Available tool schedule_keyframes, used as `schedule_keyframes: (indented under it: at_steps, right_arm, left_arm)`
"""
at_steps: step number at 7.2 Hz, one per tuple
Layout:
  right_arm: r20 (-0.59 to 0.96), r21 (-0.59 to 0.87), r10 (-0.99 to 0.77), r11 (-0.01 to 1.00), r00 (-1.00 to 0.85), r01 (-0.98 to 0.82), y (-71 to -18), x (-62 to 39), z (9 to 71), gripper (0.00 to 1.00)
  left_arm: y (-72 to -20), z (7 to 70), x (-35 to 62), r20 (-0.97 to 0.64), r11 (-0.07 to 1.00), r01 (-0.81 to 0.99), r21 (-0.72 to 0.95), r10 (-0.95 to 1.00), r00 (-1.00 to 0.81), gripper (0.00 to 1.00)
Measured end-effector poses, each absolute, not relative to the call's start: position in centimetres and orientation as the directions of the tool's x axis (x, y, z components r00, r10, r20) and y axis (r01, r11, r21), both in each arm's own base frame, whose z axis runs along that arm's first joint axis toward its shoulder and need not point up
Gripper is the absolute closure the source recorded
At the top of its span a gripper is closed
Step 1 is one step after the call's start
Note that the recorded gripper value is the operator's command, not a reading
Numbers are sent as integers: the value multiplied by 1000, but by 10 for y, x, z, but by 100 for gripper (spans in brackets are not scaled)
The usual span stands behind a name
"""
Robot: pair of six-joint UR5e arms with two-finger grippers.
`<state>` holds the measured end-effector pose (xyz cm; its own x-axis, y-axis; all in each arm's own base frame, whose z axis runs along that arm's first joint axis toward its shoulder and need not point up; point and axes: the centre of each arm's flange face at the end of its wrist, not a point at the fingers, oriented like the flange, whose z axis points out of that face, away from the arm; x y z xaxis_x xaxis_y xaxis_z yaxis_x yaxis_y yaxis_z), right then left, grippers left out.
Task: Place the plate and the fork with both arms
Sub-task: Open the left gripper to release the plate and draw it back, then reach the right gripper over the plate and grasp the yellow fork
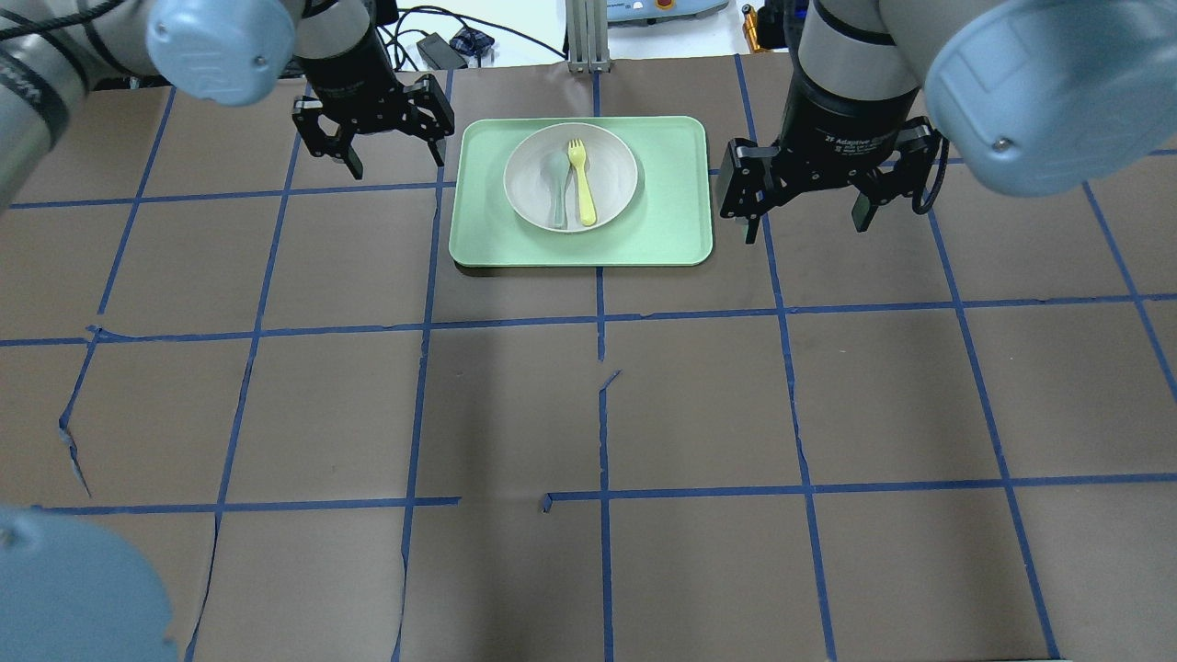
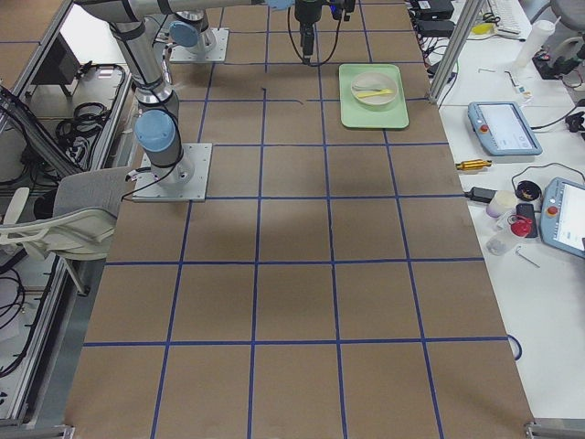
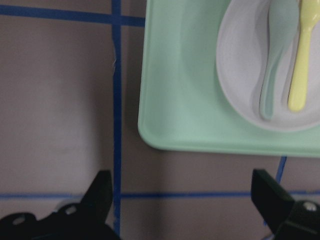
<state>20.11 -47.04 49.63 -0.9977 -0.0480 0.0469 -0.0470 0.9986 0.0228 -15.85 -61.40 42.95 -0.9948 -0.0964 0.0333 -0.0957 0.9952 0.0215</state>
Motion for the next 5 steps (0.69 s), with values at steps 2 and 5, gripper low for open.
schedule_keyframes:
  at_steps: [2,5]
  right_arm:
    - [47,22,-48,999,-998,-47,-471,201,497,0]
    - [46,18,-45,999,-998,-44,-472,201,497,0]
  left_arm:
    - [-542,465,-174,17,998,-62,-6,-62,-998,0]
    - [-470,472,-191,13,1000,-15,-20,-15,-1000,0]
